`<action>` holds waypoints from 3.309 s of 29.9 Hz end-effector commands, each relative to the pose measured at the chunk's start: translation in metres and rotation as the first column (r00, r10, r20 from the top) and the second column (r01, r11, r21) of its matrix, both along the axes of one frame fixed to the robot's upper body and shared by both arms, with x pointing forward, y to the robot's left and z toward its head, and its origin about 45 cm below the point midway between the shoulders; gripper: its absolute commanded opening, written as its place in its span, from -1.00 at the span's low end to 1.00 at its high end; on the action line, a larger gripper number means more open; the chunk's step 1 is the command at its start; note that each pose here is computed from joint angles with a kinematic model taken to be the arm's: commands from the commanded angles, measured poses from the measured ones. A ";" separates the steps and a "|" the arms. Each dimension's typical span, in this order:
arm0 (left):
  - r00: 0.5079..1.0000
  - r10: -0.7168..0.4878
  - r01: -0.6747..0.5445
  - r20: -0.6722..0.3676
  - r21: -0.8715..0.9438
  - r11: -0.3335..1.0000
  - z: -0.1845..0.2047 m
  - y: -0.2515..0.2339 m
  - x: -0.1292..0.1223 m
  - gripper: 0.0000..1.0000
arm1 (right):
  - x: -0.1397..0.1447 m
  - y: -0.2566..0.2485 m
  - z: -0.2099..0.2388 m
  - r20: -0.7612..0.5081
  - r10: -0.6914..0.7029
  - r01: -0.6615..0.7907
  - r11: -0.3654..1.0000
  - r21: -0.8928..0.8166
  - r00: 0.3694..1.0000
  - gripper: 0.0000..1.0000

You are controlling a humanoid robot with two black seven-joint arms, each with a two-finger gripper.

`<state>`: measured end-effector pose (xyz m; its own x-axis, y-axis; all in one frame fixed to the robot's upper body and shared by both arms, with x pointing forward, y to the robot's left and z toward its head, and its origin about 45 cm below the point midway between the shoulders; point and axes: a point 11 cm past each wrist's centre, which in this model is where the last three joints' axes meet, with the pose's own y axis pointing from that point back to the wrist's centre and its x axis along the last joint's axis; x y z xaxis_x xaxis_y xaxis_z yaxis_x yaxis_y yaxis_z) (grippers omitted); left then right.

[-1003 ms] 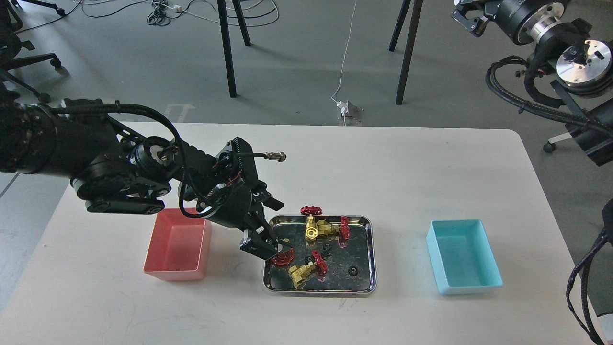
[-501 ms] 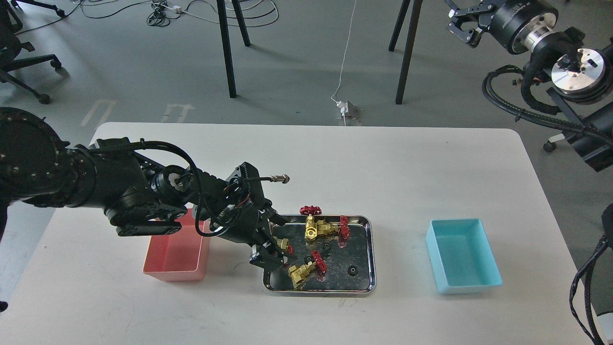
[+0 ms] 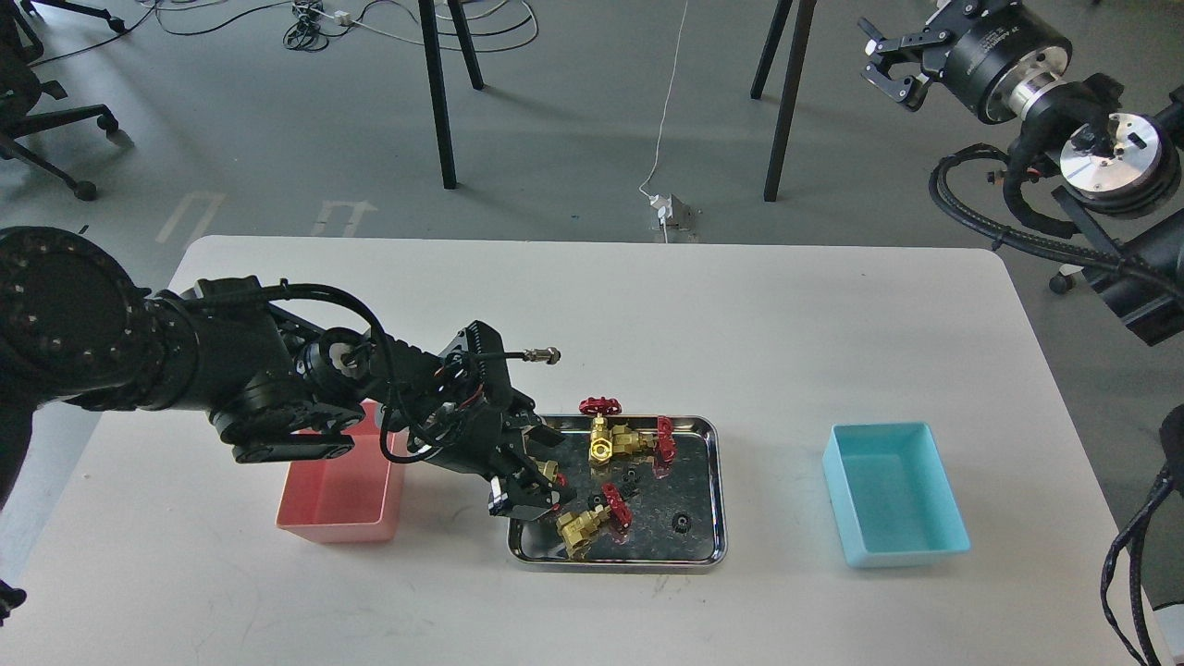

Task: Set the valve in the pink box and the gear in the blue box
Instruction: 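Lower the left gripper onto a brass valve with red handwheel, then close the left gripper on the valve and lift it, then carry the held valve over the pink box with the left gripper, then lower the valve into the pink box and open the left gripper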

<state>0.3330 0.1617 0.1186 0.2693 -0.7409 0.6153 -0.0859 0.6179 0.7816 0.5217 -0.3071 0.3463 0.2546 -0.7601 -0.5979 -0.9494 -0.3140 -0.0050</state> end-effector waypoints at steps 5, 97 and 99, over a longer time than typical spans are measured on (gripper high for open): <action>1.000 -0.002 0.002 0.018 -0.001 1.000 -0.005 0.006 0.001 0.09 | 0.000 -0.001 -0.001 -0.002 -0.002 0.002 1.000 0.000 1.000 0.99; 0.967 0.232 -0.240 0.107 0.070 0.968 0.026 0.192 -0.016 -0.11 | 0.002 -0.005 0.040 0.027 -0.078 0.081 0.988 -0.133 0.997 0.99; 0.967 0.232 -0.240 0.110 0.067 0.969 0.027 0.190 -0.015 -0.04 | 0.002 -0.005 0.038 0.024 -0.079 0.081 0.988 -0.134 0.997 0.99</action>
<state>0.3167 0.3541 0.1448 0.3855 -0.7135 0.5850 -0.2997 0.5028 0.8108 0.5242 -0.3117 0.3863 0.2017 -0.8513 -0.4843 -0.9715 -0.2366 0.0114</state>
